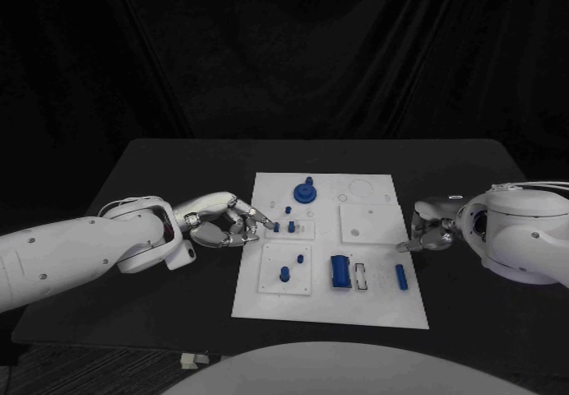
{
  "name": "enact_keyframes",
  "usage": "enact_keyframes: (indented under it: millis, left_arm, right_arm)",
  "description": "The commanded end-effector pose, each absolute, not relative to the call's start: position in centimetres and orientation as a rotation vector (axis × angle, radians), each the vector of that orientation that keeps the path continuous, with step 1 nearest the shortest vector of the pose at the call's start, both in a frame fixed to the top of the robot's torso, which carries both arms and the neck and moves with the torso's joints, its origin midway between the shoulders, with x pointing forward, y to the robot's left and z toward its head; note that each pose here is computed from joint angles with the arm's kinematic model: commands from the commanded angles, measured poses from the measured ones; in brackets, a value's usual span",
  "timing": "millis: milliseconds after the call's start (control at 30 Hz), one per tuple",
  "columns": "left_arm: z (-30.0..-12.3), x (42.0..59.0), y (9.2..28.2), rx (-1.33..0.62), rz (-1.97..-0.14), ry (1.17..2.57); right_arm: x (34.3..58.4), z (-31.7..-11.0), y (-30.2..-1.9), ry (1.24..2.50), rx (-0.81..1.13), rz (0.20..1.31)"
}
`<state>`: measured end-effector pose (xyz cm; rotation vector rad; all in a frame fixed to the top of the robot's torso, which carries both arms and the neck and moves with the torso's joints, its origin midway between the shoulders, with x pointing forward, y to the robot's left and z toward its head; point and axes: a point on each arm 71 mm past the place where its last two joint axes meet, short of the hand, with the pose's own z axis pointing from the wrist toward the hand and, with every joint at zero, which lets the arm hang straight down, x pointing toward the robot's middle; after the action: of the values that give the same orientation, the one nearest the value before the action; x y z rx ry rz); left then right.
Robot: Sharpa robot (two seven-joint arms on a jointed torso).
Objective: Assemble the parts on the task board
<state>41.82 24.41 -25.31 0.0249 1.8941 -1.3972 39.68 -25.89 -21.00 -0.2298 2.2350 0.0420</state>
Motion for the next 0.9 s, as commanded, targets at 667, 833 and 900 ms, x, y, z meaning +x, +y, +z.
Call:
enact_keyframes:
  millis: [667,833,900]
  left_arm:
    - [-25.3,41.7,24.2,0.022,-1.421,1.891]
    - [-25.3,41.7,24.2,0.022,-1.421,1.892]
    - [-25.3,41.7,24.2,0.022,-1.422,1.892]
  right_arm:
    - [38.4,-24.0,-25.2,2.349,-0.174,0.066]
    - [38.1,-24.5,-25.1,2.348,-0.156,0.075]
    - [38.1,-24.6,-25.1,2.344,-0.149,0.079]
